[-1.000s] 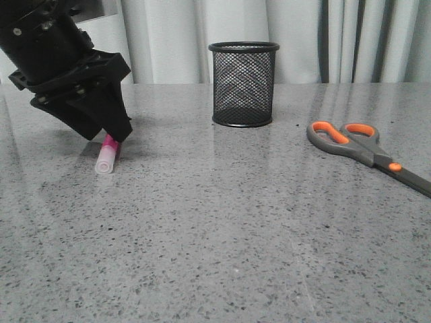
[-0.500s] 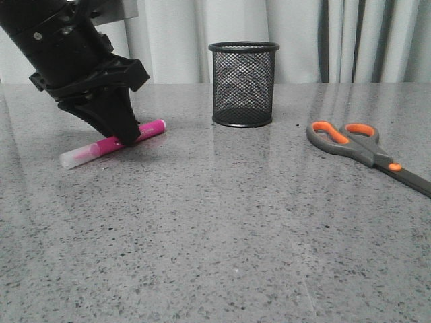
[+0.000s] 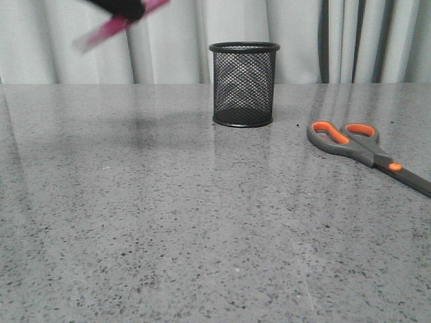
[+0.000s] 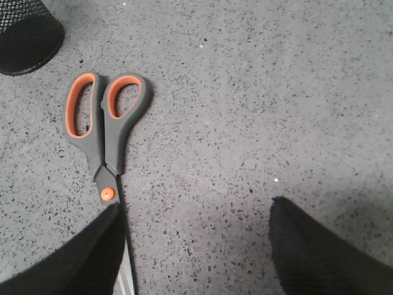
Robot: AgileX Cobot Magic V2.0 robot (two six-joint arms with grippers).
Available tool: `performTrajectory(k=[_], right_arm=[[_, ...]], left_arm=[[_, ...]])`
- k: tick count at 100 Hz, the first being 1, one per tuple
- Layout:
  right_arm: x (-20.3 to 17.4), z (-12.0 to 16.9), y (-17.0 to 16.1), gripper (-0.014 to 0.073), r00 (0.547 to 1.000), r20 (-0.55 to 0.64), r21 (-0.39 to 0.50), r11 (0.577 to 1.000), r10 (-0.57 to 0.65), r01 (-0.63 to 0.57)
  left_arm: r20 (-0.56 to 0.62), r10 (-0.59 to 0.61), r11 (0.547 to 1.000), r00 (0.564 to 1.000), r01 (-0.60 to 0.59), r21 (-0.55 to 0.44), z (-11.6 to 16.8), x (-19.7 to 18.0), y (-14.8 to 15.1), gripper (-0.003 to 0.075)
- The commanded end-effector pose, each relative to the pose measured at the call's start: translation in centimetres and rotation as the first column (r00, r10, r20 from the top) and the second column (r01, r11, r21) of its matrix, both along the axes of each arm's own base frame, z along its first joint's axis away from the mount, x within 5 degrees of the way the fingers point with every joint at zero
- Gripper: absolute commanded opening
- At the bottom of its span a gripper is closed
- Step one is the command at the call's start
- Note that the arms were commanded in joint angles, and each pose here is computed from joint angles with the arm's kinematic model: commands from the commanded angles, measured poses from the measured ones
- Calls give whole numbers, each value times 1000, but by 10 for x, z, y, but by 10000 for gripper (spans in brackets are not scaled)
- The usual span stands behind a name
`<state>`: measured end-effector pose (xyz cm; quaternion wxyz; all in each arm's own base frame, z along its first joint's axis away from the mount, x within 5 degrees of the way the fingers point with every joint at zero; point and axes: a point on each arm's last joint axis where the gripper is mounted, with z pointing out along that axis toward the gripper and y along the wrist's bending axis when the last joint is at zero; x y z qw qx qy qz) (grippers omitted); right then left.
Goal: Put pen and scissors into bin
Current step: 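Lift the marker and carry it over the black mesh cup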
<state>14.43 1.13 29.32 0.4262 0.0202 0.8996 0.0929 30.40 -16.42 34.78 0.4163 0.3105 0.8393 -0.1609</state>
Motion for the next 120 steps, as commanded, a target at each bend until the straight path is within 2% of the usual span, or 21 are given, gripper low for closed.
performTrajectory(k=[1,8,21,32,46,70,109,114,120], right_arm=[[5,15,-1,452,996,86,-9,1000,-8,9],[5,15,-1,452,996,86,-9,1000,-8,9],[5,15,-1,452,996,86,-9,1000,-8,9],[5,15,-1,452,996,84,-9,1000,-8,9],[5,14,-1,452,997,81,-8,1000,-7,7],[5,14,-1,452,997,81,-8,1000,-7,7],[4,14,-1,452,997,72,-8,1000,-4,5],[4,14,-1,452,998,70,-8,1000,-3,4],[4,13,-1,452,998,68,-8,1000,-3,3]], left_arm=[[229,7,987,974,30,-156,42,-8,-13,-19],[320,16,981,947,47,-187,47,-7,-24,-19],[449,116,966,886,5,-259,47,0,-49,-19],[496,173,958,851,-28,-285,35,7,-70,-19],[540,151,967,828,-11,-255,21,14,-95,-19],[517,128,969,846,5,-248,4,34,-123,-19],[441,74,977,895,24,-213,-17,39,-131,-17],[435,68,978,898,28,-209,-19,39,-132,-2],[431,63,978,900,31,-207,-19,39,-132,50]])
